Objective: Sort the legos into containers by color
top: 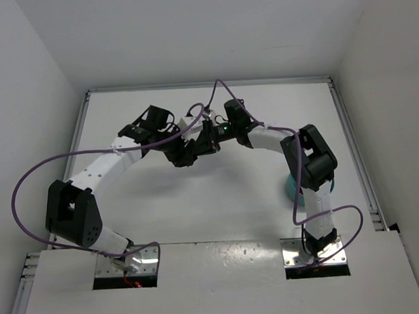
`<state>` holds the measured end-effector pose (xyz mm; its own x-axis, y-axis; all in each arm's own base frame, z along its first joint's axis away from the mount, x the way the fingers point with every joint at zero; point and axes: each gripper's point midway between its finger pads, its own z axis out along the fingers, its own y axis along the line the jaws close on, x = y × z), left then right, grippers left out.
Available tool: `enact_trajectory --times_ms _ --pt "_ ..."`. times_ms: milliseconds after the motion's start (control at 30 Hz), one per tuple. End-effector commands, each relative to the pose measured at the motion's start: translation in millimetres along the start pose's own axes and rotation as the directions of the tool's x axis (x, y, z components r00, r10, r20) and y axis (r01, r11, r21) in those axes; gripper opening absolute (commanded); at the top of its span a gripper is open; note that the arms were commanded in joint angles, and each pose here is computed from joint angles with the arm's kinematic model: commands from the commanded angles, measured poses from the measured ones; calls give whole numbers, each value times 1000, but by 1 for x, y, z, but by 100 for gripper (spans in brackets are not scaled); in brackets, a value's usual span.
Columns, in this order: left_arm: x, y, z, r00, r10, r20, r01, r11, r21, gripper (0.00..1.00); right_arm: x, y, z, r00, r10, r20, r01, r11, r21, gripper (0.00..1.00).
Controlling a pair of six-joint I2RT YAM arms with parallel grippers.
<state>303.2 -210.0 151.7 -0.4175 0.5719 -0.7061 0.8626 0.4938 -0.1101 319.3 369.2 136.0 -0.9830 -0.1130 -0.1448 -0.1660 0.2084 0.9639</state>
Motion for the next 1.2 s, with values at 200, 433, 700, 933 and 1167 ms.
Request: enact_trajectory --times_ms 200,433,700,933,1167 --pt "-40 -6 -21 992 54 117 -52 998 -22 28 5 0 -6 993 -121 -6 121 992 45 0" --pt "-38 -4 -44 988 35 151 -28 998 -53 100 -15 10 -73 925 -365 -104 379 876 300 0" --pt "-9 1 -75 982 -51 184 63 996 -65 100 -27 20 -205 599 -671 -436 790 406 460 0" --pt "16 -1 -78 971 -135 195 137 991 6 100 4 13 -273 135 -632 -763 988 30 150 0" --pt "33 5 -79 955 -209 208 204 978 44 100 23 -9 -296 -324 -507 -799 946 -164 -279 0"
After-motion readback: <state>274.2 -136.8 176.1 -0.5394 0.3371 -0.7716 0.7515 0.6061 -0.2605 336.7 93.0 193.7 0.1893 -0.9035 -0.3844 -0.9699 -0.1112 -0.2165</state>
